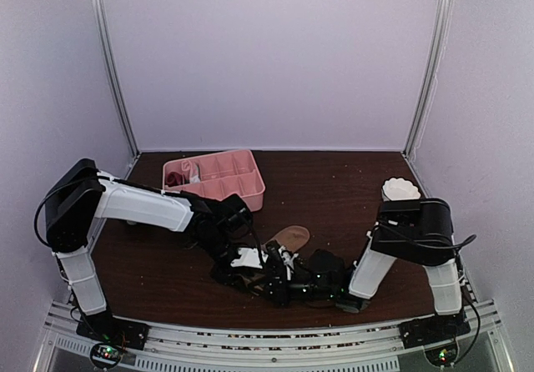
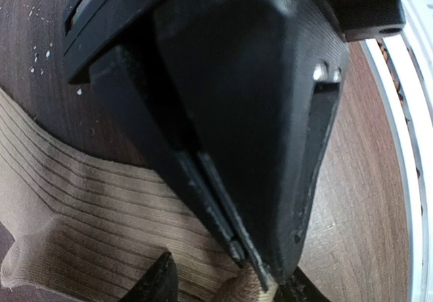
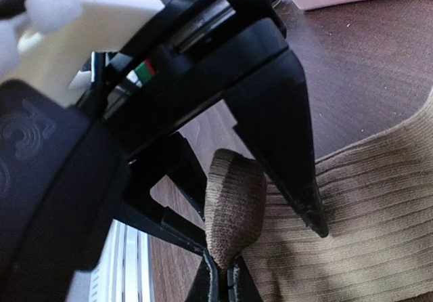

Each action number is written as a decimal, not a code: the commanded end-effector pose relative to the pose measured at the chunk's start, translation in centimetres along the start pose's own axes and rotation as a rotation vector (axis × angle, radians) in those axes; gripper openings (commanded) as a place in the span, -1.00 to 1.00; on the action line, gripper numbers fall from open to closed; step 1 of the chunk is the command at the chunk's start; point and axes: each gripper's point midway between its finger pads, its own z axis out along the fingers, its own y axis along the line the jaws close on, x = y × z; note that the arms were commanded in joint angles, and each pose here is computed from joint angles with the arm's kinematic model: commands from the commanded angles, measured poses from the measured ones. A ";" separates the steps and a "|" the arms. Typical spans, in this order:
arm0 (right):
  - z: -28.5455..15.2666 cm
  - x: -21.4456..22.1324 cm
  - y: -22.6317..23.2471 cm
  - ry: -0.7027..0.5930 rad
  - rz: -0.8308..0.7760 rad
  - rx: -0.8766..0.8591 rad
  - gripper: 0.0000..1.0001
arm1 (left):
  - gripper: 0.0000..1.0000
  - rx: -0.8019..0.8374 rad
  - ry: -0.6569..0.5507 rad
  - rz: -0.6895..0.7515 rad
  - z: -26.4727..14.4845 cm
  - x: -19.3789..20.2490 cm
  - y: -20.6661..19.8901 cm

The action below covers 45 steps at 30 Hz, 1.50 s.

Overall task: Roll the socks
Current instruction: Roll the sock at the center of the board.

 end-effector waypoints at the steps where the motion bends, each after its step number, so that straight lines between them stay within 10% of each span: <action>1: -7.7 15.6 -9.3 0.514 0.252 0.423 -1.00 | 0.01 -0.028 -0.013 0.018 -0.6 -0.2 0.2; 14: -11.5 14.1 -9.5 0.727 0.115 0.662 -1.00 | 0.21 0.049 -0.092 -0.046 -2.3 -0.8 -2.6; 41: -8.7 11.2 -6.7 0.581 0.230 0.561 -0.99 | -0.81 0.135 0.006 -0.185 2.3 1.4 -1.3; 45: -8.6 9.3 -6.6 0.505 0.122 0.607 -0.52 | -0.96 0.200 0.014 -0.267 2.7 1.8 -1.4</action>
